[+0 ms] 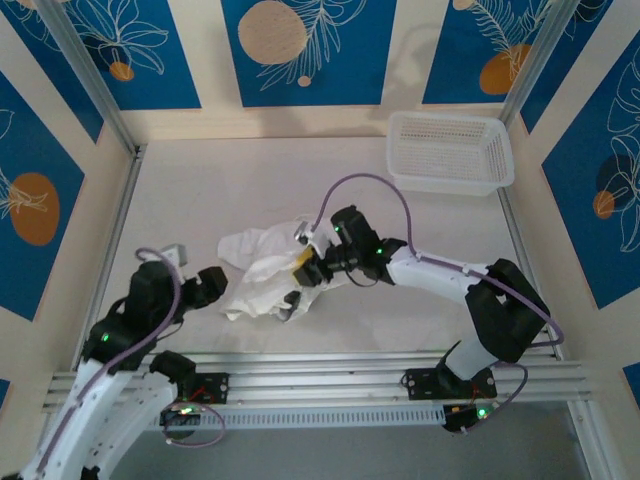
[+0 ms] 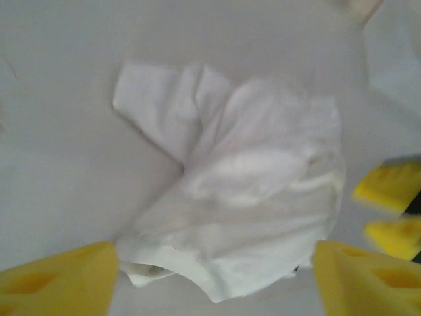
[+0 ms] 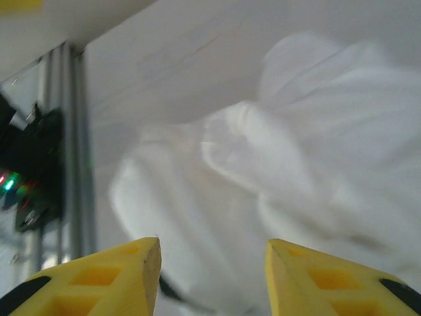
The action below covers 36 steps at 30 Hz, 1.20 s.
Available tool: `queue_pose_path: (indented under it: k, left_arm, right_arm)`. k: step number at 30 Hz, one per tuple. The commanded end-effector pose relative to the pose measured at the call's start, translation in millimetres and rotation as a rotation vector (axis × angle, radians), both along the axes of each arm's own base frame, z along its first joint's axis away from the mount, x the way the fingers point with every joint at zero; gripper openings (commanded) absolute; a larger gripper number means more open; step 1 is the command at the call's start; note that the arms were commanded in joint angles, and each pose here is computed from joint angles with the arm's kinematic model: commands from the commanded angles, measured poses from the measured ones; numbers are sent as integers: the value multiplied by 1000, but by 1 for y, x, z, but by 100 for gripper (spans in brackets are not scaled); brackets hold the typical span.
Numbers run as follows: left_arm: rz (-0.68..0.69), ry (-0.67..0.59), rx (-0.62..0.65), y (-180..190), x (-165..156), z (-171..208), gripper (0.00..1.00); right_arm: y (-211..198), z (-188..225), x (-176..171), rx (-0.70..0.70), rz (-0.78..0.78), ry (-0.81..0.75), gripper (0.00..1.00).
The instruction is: Fold the inside-out t-shirt
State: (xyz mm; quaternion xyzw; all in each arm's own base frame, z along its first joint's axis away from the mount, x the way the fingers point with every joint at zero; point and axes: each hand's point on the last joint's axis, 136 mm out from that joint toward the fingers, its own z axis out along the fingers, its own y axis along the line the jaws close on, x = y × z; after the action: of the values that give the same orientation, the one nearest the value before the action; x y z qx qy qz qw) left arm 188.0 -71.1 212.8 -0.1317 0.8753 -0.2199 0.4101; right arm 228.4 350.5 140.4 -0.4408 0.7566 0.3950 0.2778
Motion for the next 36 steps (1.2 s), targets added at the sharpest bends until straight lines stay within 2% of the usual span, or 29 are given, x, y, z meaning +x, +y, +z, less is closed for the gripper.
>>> queue_pose_path:
  k: [1, 2, 4, 7, 9, 12, 14, 16, 18, 20, 23, 25, 27, 29, 31, 32, 36]
  left_arm:
    - [101, -182, -17, 16, 12, 39, 83]
    - [88, -194, -12, 13, 16, 43, 83]
    - [42, -139, 14, 0, 30, 40, 83]
    - [-92, 47, 43, -37, 58, 18, 83]
    - [-133, 154, 63, -53, 76, -1, 83]
    - [-185, 246, 36, -74, 96, -29, 89]
    - [-221, 339, 25, -86, 100, -51, 91]
    - [-259, 427, -5, -98, 99, -75, 93]
    - [-270, 496, -38, -104, 95, -99, 93]
    - [-265, 527, -65, -106, 89, -114, 84]
    - [-245, 524, -94, -105, 83, -126, 62]
    - [-273, 506, -120, -110, 82, -129, 36]
    - [-290, 506, -120, -112, 82, -129, 2]
    - [-296, 486, -112, -112, 86, -122, 0]
    - [-315, 434, -118, -115, 92, -106, 0]
    - [-329, 406, -123, -117, 95, -97, 0]
    - [-429, 337, -111, -128, 97, -69, 0]
  right_arm:
    - [-7, -19, -25, -2, 25, 103, 46]
    - [-10, -20, -22, -2, 2, 94, 46]
    - [-16, -20, -7, -33, -94, 56, 47]
    - [-30, -22, 30, -119, -319, 67, 50]
    - [-37, -28, 44, -148, -435, 134, 53]
    - [-25, -37, 40, -154, -419, 178, 56]
    - [-14, -46, 31, -174, -371, 207, 55]
    - [-2, -59, 14, -203, -302, 244, 49]
    - [7, -71, -10, -215, -217, 275, 34]
    - [12, -76, -34, -199, -132, 290, 21]
    - [-1, -88, -52, -224, -114, 295, 9]
    - [-11, -88, -52, -232, -131, 281, 7]
    - [-17, -79, -51, -216, -130, 256, 7]
    - [-20, -68, -51, -195, -113, 214, 12]
    - [-22, -55, -48, -190, -96, 147, 30]
    - [-23, -46, -45, -182, -91, 103, 36]
    - [-27, -6, -24, -104, -95, -115, 48]
